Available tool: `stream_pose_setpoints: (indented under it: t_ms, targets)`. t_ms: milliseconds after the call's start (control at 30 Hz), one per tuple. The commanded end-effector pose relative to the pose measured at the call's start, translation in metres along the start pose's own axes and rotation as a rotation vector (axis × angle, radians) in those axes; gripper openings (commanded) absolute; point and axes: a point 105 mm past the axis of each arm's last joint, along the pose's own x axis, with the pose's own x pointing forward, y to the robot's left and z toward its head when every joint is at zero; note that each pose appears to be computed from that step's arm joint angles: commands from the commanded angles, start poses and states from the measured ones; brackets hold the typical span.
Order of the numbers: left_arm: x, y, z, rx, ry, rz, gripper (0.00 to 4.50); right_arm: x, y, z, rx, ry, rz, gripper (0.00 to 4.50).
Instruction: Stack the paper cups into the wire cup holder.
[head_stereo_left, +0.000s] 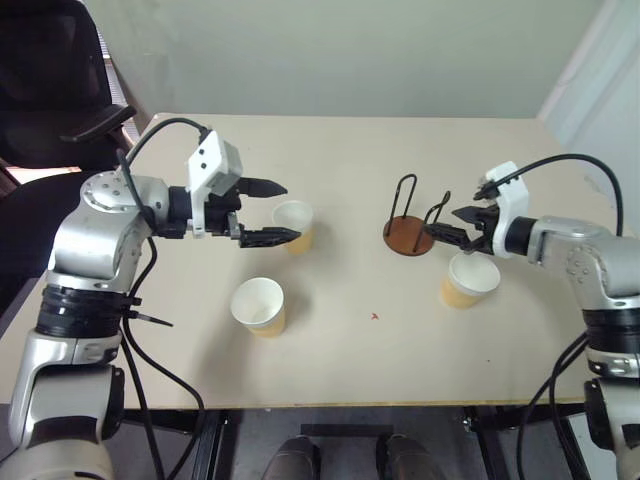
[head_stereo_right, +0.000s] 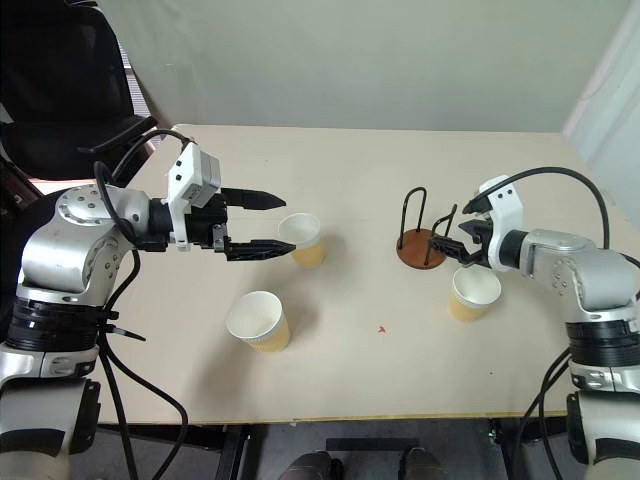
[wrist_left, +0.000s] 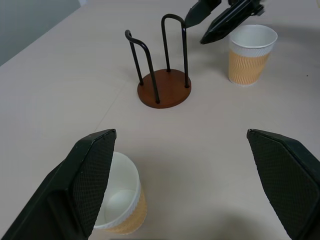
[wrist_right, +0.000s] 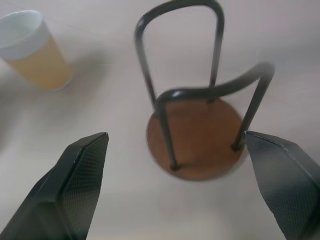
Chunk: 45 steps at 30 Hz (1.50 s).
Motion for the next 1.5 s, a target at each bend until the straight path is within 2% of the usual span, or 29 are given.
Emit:
stream_pose_setpoints:
  t_ms: [33, 233, 333, 700, 867, 1033, 1133, 1233, 1500]
  targets:
    - [-0.007, 0.002, 0.012, 0.05, -0.022, 0.028, 4.5, 0.005, -0.004, 0.011, -0.02, -0.04, -0.024, 4.48]
    - [-0.009, 0.003, 0.011, 0.052, -0.019, 0.04, 4.5, 0.022, -0.005, 0.011, 0.025, -0.068, -0.058, 4.48]
    - [-0.009, 0.003, 0.01, 0.051, -0.016, 0.043, 4.5, 0.027, -0.006, 0.013, 0.041, -0.083, -0.082, 3.9]
    - [-0.011, -0.002, 0.005, 0.026, 0.001, 0.019, 4.5, 0.013, -0.011, 0.021, -0.014, -0.082, -0.088, 0.02]
    - [-0.018, -0.015, 0.002, -0.014, 0.028, -0.045, 4.5, -0.012, -0.008, 0.035, -0.104, -0.09, -0.036, 0.02]
    - [-0.021, -0.03, 0.006, -0.043, 0.04, -0.164, 4.5, -0.029, 0.041, 0.041, -0.306, -0.056, 0.203, 0.02]
    - [-0.022, -0.042, 0.011, -0.039, 0.052, -0.263, 4.5, -0.038, 0.079, 0.033, -0.408, 0.0, 0.37, 0.02]
    - [-0.022, -0.05, 0.013, -0.018, 0.075, -0.332, 4.5, -0.04, 0.101, 0.024, -0.468, 0.037, 0.46, 0.02]
    - [-0.016, -0.058, 0.014, 0.018, 0.092, -0.377, 4.5, -0.036, 0.116, -0.012, -0.5, 0.131, 0.519, 0.02]
